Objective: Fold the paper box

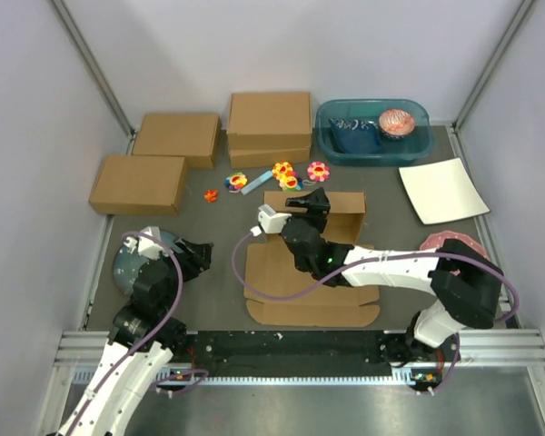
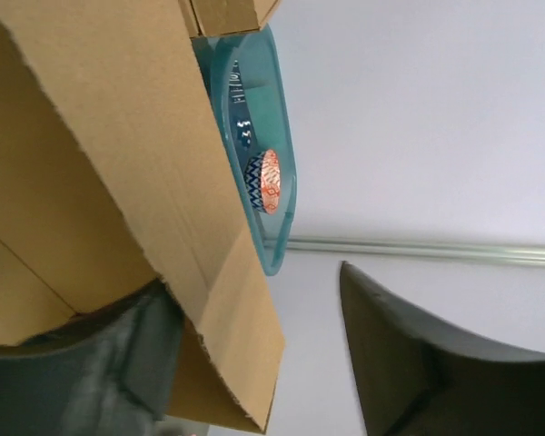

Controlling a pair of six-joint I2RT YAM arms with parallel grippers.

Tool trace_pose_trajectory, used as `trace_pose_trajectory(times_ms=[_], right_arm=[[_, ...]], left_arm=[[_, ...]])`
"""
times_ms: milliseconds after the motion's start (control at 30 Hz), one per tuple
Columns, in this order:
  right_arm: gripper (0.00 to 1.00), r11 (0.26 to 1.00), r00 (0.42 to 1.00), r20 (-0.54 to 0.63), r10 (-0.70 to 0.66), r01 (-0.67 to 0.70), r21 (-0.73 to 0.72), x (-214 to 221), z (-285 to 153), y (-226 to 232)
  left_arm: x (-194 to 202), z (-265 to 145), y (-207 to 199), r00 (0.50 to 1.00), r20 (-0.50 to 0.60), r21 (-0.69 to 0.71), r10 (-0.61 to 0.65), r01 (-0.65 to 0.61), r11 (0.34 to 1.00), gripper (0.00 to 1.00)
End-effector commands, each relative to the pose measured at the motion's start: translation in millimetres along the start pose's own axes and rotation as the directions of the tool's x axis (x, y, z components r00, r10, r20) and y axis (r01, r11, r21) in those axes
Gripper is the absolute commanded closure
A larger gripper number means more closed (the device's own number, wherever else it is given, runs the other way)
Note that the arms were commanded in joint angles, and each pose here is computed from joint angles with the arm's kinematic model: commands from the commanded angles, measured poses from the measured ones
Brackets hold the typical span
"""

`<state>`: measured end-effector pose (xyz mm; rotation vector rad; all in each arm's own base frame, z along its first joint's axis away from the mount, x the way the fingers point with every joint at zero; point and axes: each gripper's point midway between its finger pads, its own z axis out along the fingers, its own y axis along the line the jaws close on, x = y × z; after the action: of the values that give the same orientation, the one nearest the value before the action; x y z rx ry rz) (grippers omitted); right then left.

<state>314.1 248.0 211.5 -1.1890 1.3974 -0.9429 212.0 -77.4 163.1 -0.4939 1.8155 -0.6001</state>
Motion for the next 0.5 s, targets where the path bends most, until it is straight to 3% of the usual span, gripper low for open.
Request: trace_pose_trajectory(times_ms=[0,67,100,367,400,467], right_arm=[[0.40,0.997,0.998,-0.006,0.062,-0.062,0.049,-8,7,-23],[0.50,0.997,0.998,-0.013,0.055,-0.055,0.045,-5,9,-21],[0.60,0.997,0.998,-0.011,0.062,-0.062,0.042,-5,9,-21],[0.90,0.997,0.997,-0.052,0.059,-0.056,0.046,-3,9,-25],[1.00,0.994,0.993,-0.059,0.099,-0.095,0.058,-3,5,-33],[1.00,0.992,0.990,-0.065,0.124,-0.122,0.044,-7,-1,-48]], left_arm=[[-3,0,-1,1.000,0.017,0.006,-0.004,0.004,1.000,0.29],[-4,0,-1,1.000,0.021,0.008,-0.002,0.002,1.000,0.29],[-5,0,-2,1.000,0.023,0.010,-0.001,0.001,1.000,0.29],[-7,-2,-5,1.000,0.026,0.019,0.006,-0.007,1.000,0.29],[-9,-3,-6,1.000,0.030,0.020,0.005,-0.006,1.000,0.29],[-18,-6,-13,0.999,0.046,0.036,-0.002,0.000,0.999,0.29]])
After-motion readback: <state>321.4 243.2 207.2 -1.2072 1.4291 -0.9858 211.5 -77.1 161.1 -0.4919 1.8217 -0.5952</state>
